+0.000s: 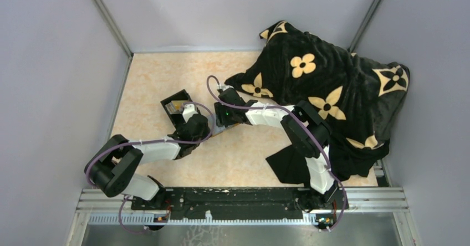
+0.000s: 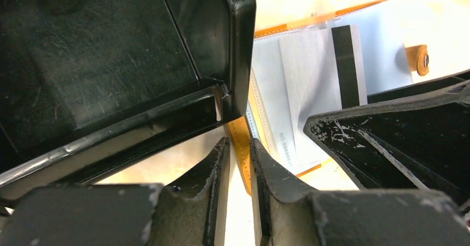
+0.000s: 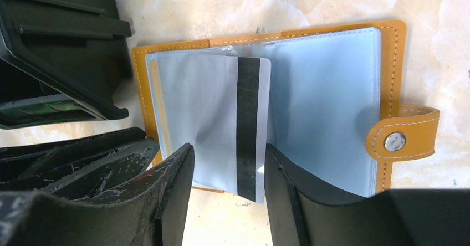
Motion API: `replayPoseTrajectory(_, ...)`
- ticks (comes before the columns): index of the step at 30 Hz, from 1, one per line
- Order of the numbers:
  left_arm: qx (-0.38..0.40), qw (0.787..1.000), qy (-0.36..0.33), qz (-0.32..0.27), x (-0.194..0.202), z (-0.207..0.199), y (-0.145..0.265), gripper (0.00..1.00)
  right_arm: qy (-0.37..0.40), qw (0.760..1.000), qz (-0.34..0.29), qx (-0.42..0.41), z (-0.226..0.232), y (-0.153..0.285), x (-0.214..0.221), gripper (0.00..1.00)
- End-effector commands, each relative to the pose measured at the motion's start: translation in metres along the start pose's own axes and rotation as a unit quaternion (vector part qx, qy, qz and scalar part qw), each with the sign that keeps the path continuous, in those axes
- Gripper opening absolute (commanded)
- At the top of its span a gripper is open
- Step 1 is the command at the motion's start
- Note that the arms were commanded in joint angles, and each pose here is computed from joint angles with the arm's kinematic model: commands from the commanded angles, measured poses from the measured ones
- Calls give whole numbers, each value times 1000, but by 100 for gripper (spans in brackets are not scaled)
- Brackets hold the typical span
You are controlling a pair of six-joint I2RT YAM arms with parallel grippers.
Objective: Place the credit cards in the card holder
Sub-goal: Insert the credit card into the card holder.
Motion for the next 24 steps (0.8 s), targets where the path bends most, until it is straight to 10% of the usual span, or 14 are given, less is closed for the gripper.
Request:
replayPoseTrajectory(1, -5, 994, -39, 98, 49, 16, 8, 27, 37, 998, 35, 37, -13, -9, 16, 50)
replayPoseTrajectory(24, -26, 994, -38, 97, 51, 24, 12, 27, 52, 998, -10, 22, 0, 9, -4, 54)
Point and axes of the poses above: each gripper's point midway between its finger pads, its own y axis back along the fingers, its own z axis along the line the jaws close on, x = y × z, the point moved 6 cm from there along y, back along the fingers, and after that the axes turned 14 degrees about -y, right-handed, at the moved point
